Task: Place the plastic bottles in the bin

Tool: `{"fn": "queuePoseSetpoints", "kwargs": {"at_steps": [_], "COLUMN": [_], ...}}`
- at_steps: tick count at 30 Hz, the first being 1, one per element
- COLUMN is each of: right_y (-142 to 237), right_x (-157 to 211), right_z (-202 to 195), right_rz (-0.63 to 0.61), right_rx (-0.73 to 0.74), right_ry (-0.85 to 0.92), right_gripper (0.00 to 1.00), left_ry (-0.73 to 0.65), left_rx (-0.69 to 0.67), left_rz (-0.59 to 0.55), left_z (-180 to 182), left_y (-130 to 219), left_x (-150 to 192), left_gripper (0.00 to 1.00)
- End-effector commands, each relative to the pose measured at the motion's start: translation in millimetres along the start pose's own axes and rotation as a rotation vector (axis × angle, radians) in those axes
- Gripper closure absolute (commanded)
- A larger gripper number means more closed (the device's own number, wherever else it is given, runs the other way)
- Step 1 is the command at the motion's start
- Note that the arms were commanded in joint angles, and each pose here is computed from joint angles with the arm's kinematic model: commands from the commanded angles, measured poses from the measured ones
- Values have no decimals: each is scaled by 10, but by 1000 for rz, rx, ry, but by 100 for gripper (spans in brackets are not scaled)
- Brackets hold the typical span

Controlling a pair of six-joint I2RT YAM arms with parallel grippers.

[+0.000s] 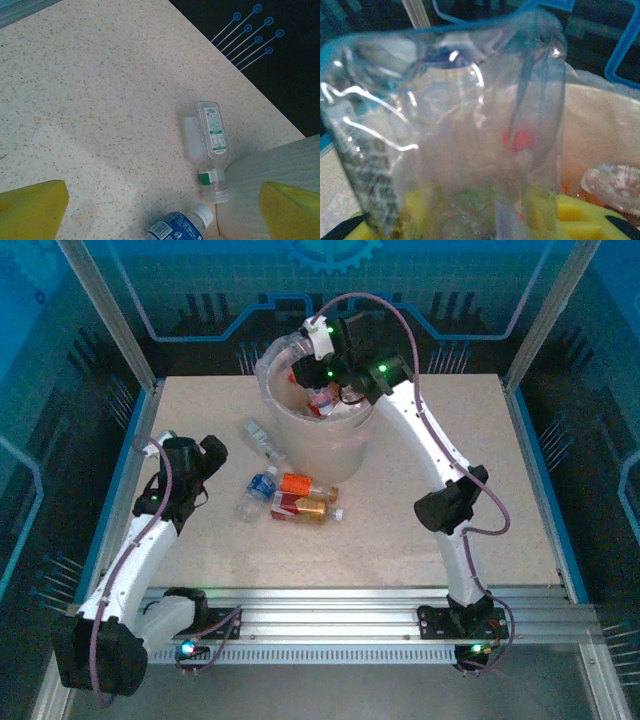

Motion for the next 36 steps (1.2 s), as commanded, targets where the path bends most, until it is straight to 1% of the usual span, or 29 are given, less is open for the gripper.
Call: {"fn": "queuePoseSetpoints", "kwargs": {"at_steps": [1, 6, 9, 11, 13, 18, 21, 25, 29, 31, 36], "right_y": [133, 44, 6, 9, 38, 156, 245, 367, 438, 445, 363], "right_x": [67, 318, 398, 393, 358, 242, 165, 60, -5, -28, -49], "right_z": [14, -15, -25, -39, -57, -124, -157, -203, -213, -195, -60], "right_rz": [30, 114, 141, 140, 131, 105, 85, 52, 28, 18, 4], "right_rx": [-22, 7, 18, 25, 40, 87, 110, 148, 156, 148, 76], "right_ry": [-74, -88, -83, -76, -64, -38, -24, -14, -17, -22, -23], "right_gripper": [66, 58, 48, 42, 33, 17, 12, 8, 8, 11, 21], "left_ry": [20, 22, 23, 19, 16, 8, 5, 2, 1, 1, 1], "left_rx": [37, 38, 40, 40, 40, 39, 43, 47, 50, 50, 55], "left_rz": [5, 15, 22, 27, 35, 42, 48, 66, 82, 88, 116], "left_z": [-87, -93, -105, -113, -121, -125, -140, -158, -174, -170, -187], "left_y": [-12, -26, -27, -27, -25, -15, -17, -39, -64, -80, -126], "left_x": [-31, -17, -12, -9, -4, -1, 4, 27, 49, 63, 111], "left_gripper": [1, 1, 1, 1, 1, 1, 1, 1, 1, 1, 1]}}
Point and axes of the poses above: each hand's point on the last joint's axis, 136 mm out from that joint toward the fingers, its own y axis back along the fingers, its own z axis along the line the jaws close on, x = y × z, the point moved 3 cm from there along y, back along the fingers, and after that the axes turned 11 degrees about y, right-handed, at the moved point
